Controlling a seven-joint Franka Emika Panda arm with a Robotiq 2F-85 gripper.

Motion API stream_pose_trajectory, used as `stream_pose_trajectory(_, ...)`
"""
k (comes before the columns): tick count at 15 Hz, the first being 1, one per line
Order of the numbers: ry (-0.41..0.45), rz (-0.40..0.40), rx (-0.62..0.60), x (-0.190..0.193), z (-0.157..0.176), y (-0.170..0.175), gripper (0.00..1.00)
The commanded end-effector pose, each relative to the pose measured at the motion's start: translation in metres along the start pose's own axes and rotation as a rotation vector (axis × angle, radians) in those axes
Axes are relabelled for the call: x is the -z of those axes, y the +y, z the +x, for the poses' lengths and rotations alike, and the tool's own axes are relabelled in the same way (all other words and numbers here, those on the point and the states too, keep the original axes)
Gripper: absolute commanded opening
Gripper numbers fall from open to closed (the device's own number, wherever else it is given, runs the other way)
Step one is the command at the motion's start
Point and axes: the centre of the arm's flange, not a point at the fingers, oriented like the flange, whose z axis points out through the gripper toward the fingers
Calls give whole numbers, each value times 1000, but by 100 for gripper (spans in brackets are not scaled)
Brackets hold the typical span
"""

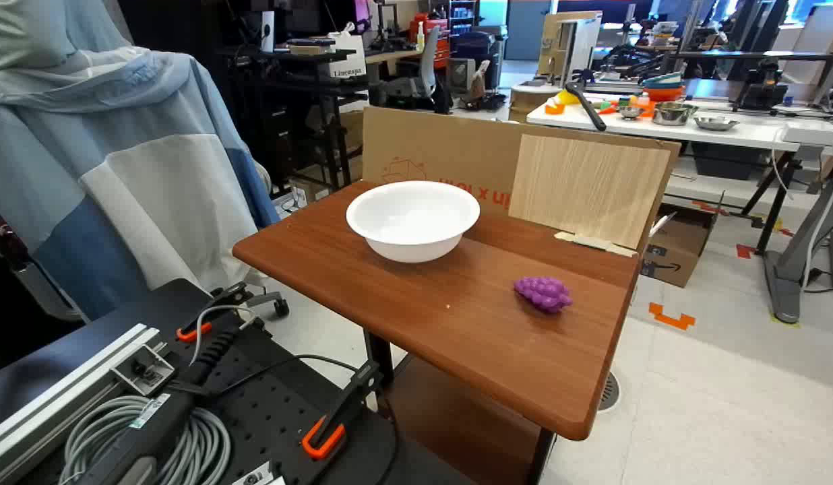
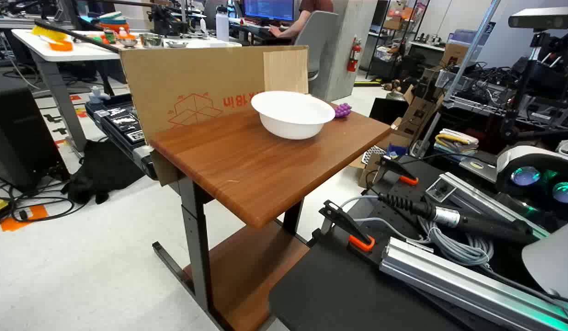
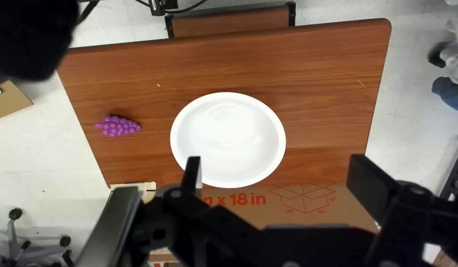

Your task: Place the grapes inside the white basin

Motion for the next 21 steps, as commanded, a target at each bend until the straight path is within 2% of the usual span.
stream_pose_trajectory(1, 0, 0, 0, 0, 0, 0, 100)
stream_pose_trajectory(8, 0, 0, 0, 0, 0, 0, 100)
stream_pose_trajectory(10, 15, -8, -48, 3, 11, 1, 100)
stream_pose_trajectory(12, 8, -11, -106, 6, 26, 21, 100)
stream_pose_trajectory(13, -3, -18, -127, 7, 34, 41, 100)
stream_pose_trajectory(17, -34, -18, -382, -1, 65, 155, 100)
stream_pose_trajectory(21, -58, 43, -623, -32, 86, 254, 100)
